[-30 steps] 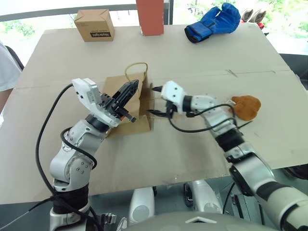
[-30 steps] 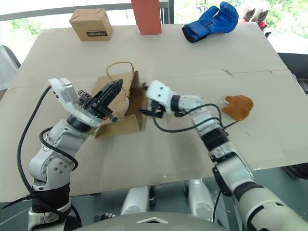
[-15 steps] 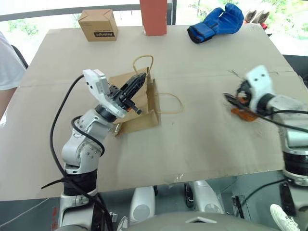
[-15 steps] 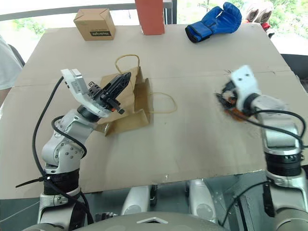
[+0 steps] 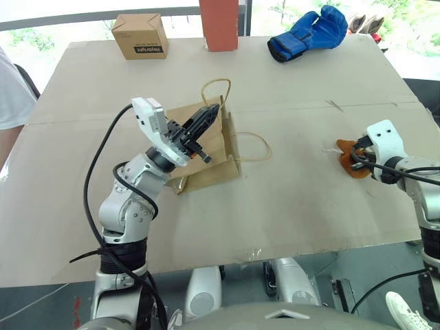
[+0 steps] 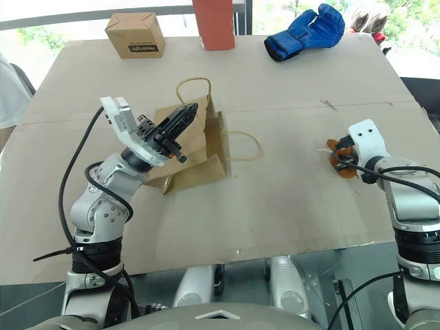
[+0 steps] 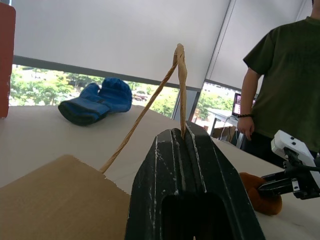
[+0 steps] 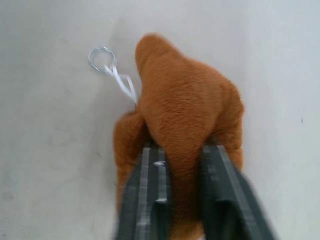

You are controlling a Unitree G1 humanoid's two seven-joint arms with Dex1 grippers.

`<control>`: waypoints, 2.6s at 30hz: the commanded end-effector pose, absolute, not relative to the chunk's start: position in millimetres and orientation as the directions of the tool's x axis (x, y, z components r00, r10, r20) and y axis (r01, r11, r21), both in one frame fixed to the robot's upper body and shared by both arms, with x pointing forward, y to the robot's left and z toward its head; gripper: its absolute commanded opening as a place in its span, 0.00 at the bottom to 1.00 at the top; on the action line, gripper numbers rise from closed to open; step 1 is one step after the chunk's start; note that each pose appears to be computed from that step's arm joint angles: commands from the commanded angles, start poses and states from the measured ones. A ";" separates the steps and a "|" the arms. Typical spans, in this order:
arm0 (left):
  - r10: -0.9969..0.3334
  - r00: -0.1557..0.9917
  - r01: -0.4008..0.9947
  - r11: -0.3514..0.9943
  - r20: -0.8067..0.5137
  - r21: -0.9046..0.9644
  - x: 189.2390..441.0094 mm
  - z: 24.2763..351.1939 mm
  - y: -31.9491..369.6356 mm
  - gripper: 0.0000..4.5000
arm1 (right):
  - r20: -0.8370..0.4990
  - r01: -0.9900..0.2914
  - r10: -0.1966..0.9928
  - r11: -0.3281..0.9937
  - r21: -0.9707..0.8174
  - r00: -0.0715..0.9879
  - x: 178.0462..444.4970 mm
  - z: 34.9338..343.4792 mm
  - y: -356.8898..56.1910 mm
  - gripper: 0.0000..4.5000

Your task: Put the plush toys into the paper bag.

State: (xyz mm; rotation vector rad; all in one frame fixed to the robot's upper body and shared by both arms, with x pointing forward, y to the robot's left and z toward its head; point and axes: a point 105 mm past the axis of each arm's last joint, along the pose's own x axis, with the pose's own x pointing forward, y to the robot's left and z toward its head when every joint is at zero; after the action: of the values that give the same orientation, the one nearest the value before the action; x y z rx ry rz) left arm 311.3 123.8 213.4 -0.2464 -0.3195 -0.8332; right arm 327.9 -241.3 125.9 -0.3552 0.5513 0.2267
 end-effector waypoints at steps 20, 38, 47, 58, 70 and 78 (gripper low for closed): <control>-0.723 0.510 0.812 0.583 0.467 0.016 304.6 236.3 105.5 0.00 | -0.081 -0.978 0.977 0.190 -0.089 0.197 328.1 164.4 37.9 0.02; -0.805 0.447 0.814 0.547 0.391 0.196 328.0 260.7 96.3 0.00 | -0.101 -0.974 0.972 0.201 -0.103 0.212 315.1 173.1 20.9 0.02; -0.800 0.483 0.791 0.573 0.356 0.216 339.8 260.3 84.1 0.00 | -0.098 -0.905 0.912 0.373 -0.206 0.399 340.8 156.1 46.2 0.02; -0.680 0.666 0.694 0.716 0.307 0.079 332.6 229.6 122.8 0.00 | -0.048 -0.885 0.888 0.448 -0.127 0.457 370.3 141.9 57.6 0.52; -0.609 0.661 0.661 0.749 0.438 0.042 320.0 249.7 158.1 0.00 | -0.011 -0.906 0.910 0.412 -0.091 0.415 343.5 169.6 17.2 0.98; -0.560 0.643 0.658 0.753 0.521 -0.002 316.4 264.6 172.2 0.00 | 0.020 -0.807 0.808 0.588 0.053 0.589 338.1 199.0 -25.9 0.98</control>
State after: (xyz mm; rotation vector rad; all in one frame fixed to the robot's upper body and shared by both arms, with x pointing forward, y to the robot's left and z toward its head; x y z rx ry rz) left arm 324.0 166.4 244.6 -0.2019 -0.4320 -0.7051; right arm 341.2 -16.3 181.4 0.0153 0.0454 0.9756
